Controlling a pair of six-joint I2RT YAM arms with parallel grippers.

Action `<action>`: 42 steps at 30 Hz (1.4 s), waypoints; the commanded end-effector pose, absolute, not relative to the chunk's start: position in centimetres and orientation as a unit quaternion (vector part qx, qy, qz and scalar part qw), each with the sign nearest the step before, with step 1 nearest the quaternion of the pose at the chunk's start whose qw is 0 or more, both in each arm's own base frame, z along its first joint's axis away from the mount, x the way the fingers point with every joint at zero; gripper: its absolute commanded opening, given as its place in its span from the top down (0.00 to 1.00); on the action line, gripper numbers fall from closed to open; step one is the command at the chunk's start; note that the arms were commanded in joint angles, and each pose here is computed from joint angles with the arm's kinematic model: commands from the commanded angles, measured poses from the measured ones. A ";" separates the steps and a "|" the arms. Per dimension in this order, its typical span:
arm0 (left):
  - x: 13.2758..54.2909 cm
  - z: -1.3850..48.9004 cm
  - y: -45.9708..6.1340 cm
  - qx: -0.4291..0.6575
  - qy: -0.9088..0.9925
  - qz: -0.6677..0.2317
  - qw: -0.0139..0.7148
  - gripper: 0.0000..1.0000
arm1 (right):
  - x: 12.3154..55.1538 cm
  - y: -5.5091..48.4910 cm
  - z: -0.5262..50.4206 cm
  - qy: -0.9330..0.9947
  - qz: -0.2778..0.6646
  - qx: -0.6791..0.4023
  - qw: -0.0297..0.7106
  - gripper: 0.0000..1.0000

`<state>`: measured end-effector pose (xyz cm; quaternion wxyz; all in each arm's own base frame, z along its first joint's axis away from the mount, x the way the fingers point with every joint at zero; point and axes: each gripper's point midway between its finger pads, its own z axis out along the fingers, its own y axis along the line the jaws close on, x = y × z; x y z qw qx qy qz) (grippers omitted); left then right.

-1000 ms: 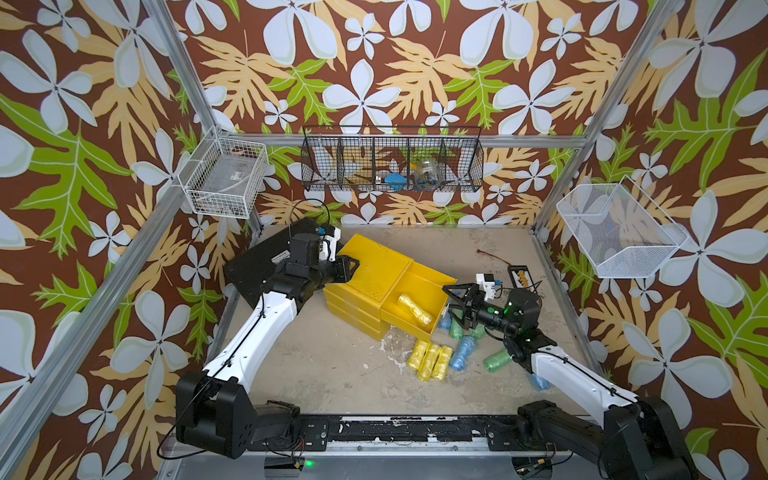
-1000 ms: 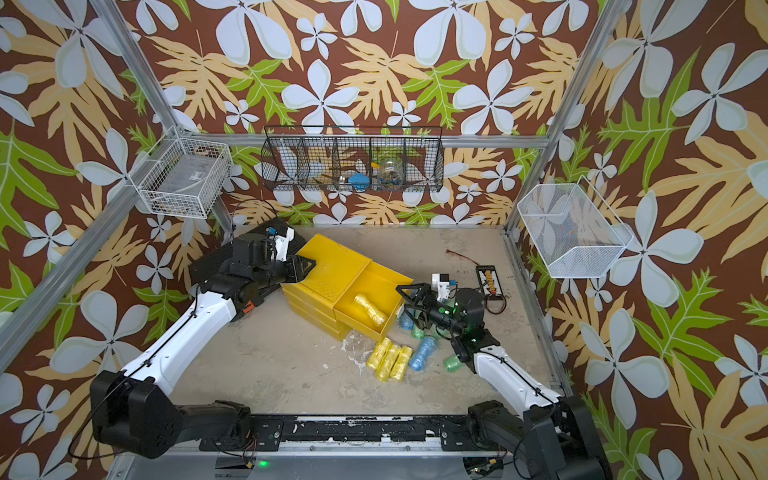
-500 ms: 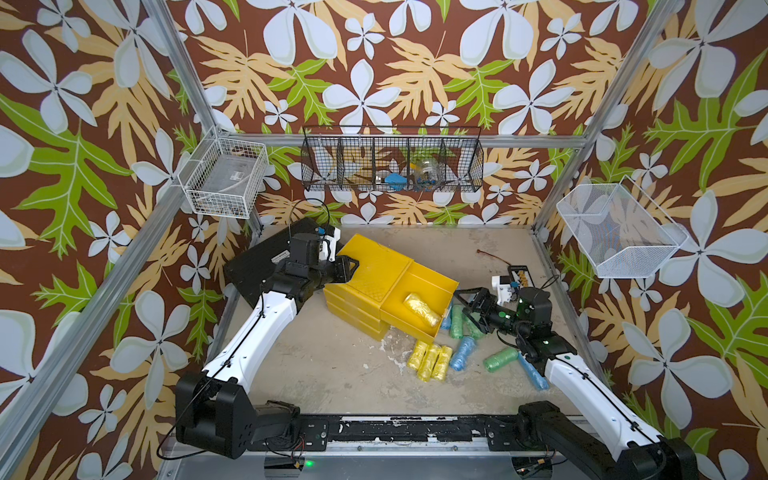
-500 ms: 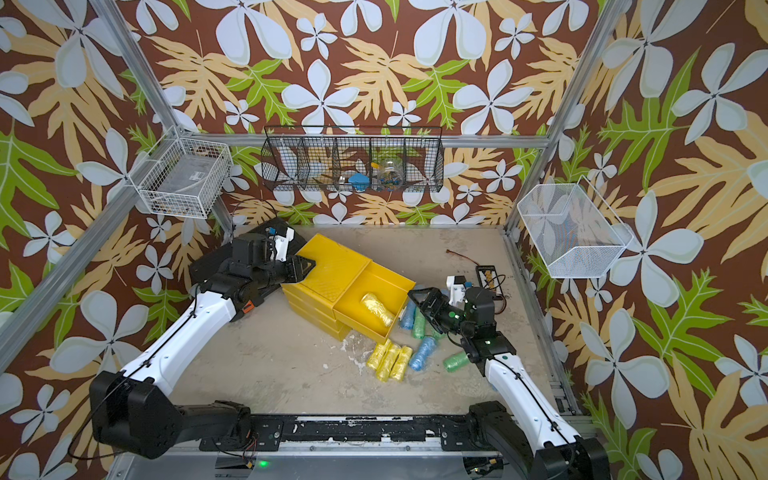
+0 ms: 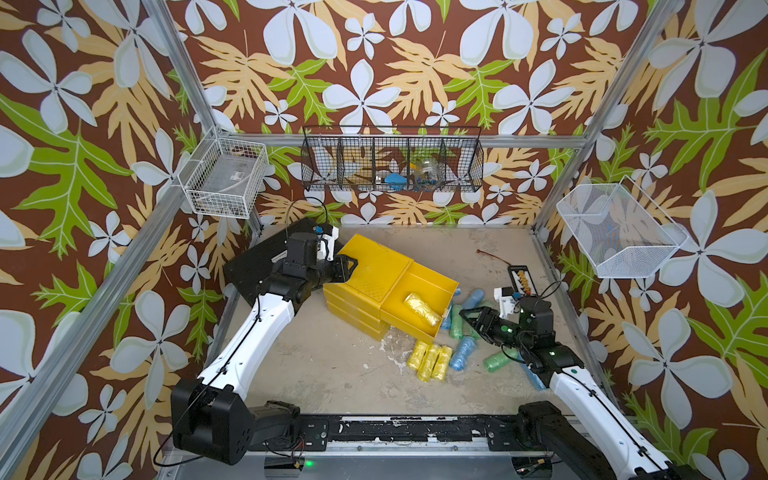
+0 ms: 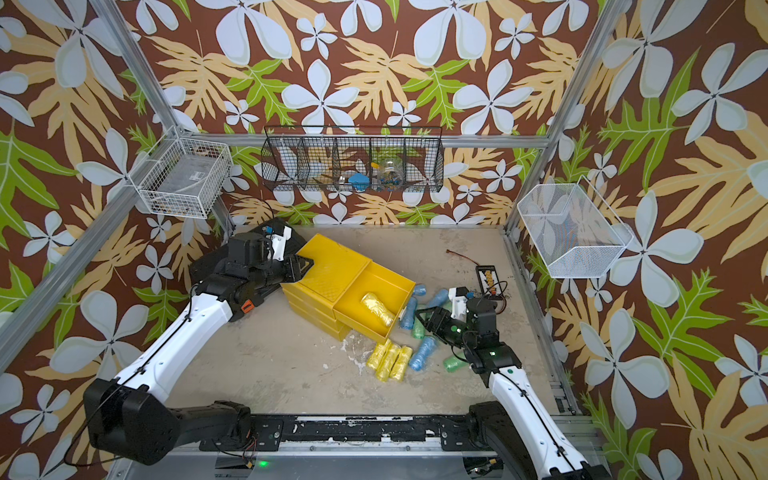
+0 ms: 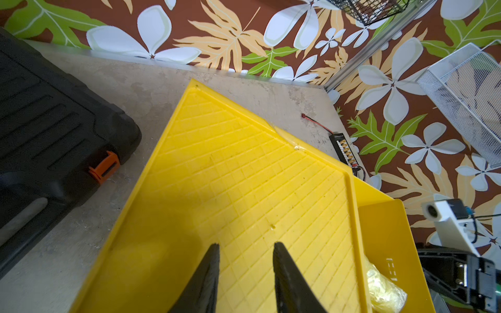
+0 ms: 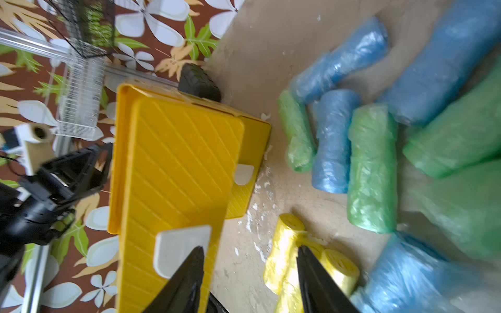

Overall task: Sort the rolls of trash bags by color and place them into the drawer
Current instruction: Pick up the roll of trash bags from the center of the board.

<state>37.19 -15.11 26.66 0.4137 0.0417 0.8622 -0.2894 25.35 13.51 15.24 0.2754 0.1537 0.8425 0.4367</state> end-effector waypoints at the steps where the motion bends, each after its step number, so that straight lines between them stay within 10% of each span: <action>1: 37.0 27.5 -14.7 0.041 0.860 -0.283 0.423 0.63 | 23.4 13.9 12.7 0.863 0.425 0.133 0.239 0.54; 35: 36.5 26.0 -14.9 0.041 0.863 -0.290 0.411 0.63 | 18.1 18.9 3.9 0.893 0.408 0.131 0.135 0.43; 42: 36.5 25.4 -14.9 0.039 0.866 -0.290 0.406 0.63 | 18.9 19.2 3.8 0.894 0.405 0.128 0.144 0.58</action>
